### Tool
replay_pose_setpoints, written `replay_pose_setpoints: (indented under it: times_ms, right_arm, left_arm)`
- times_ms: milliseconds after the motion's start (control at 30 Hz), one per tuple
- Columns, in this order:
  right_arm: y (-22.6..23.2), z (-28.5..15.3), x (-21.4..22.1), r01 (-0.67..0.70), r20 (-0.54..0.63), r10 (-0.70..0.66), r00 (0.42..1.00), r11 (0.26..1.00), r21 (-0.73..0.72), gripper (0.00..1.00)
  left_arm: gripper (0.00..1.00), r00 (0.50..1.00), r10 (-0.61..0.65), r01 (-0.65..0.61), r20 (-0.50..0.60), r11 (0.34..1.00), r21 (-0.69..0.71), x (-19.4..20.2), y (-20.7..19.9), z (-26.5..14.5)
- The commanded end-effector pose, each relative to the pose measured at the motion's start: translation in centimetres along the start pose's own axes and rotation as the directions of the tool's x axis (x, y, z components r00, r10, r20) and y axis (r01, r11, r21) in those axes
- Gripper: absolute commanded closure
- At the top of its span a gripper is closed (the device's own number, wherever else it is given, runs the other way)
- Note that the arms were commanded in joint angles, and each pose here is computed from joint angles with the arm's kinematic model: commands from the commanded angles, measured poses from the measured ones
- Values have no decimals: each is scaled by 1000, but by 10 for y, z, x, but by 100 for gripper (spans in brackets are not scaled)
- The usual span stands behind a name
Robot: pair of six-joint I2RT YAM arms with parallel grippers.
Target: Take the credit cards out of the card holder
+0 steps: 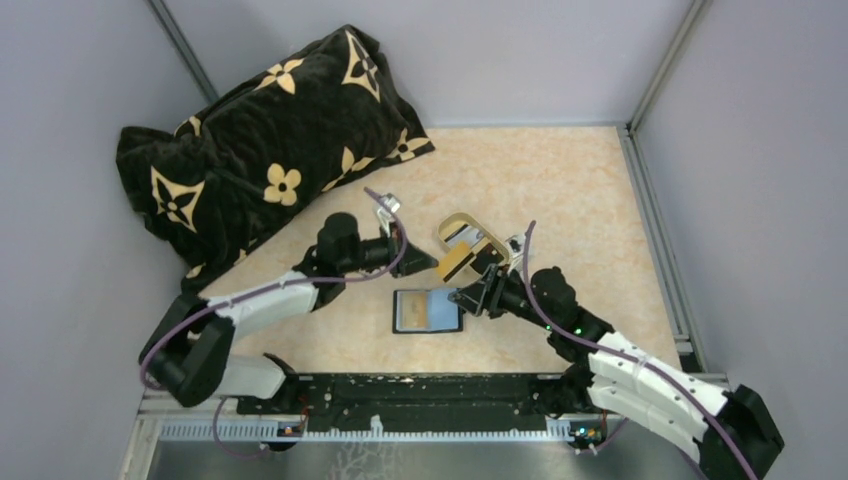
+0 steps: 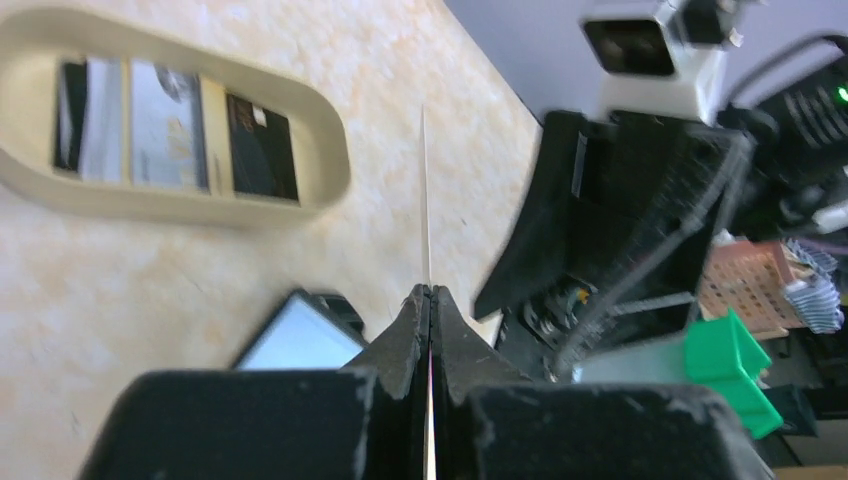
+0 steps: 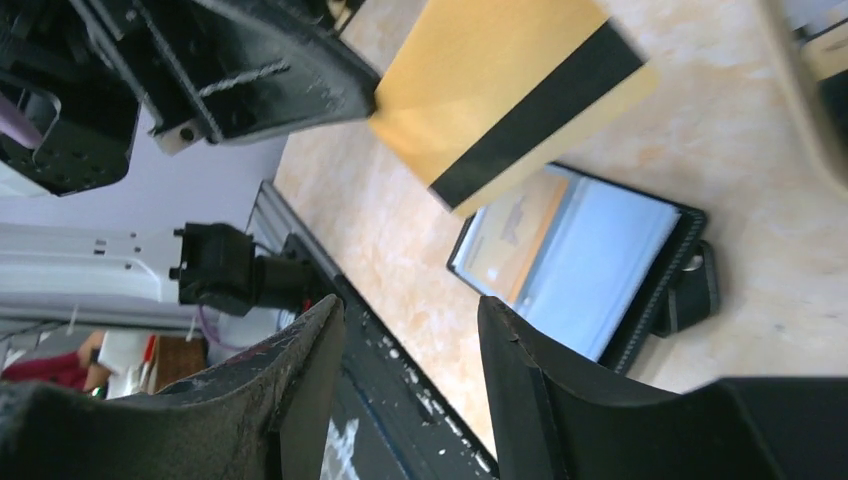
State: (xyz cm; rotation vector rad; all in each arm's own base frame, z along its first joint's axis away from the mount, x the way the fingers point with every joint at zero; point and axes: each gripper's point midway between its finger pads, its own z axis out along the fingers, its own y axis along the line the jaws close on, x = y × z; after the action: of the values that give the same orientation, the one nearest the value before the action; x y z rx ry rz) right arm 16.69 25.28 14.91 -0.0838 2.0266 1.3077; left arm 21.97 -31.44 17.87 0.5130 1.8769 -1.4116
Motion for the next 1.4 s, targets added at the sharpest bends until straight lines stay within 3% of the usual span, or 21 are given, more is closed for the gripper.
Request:
replay_pose_setpoints:
  times_ms: [0, 133, 400, 800, 1233, 1267, 1367]
  right_arm:
    - [-12, -22, -31, 45, 118, -63, 991, 988, 147, 47]
    - [-21, -51, -49, 36, 213, -90, 973, 968, 248, 46]
    - [-26, -95, -71, -4, 343, -123, 931, 938, 347, 39]
    - [-27, -91, -63, 9, 308, -118, 944, 942, 336, 39]
    - [-32, -88, -53, 19, 273, -116, 955, 942, 335, 39]
    - [-33, -86, -52, 19, 270, -115, 956, 943, 332, 39]
    - [-34, -81, -49, 23, 259, -112, 959, 946, 324, 39]
  left_arm:
    - [100, 993, 87, -85, -76, 996, 29, -18, 17, 27]
    - [100, 984, 82, -90, -161, 995, -48, -18, 53, 53]
    - [100, 986, 44, -60, -158, 994, -97, -6, 81, 77]
    - [100, 998, 1, -7, -68, 996, -94, -22, 76, 99]
    - [100, 998, -23, 13, -50, 980, -201, -7, 106, 121]
    - [98, 998, -24, 14, -51, 979, -205, -7, 107, 120]
    - [75, 999, -17, 8, -41, 980, -200, -10, 103, 118]
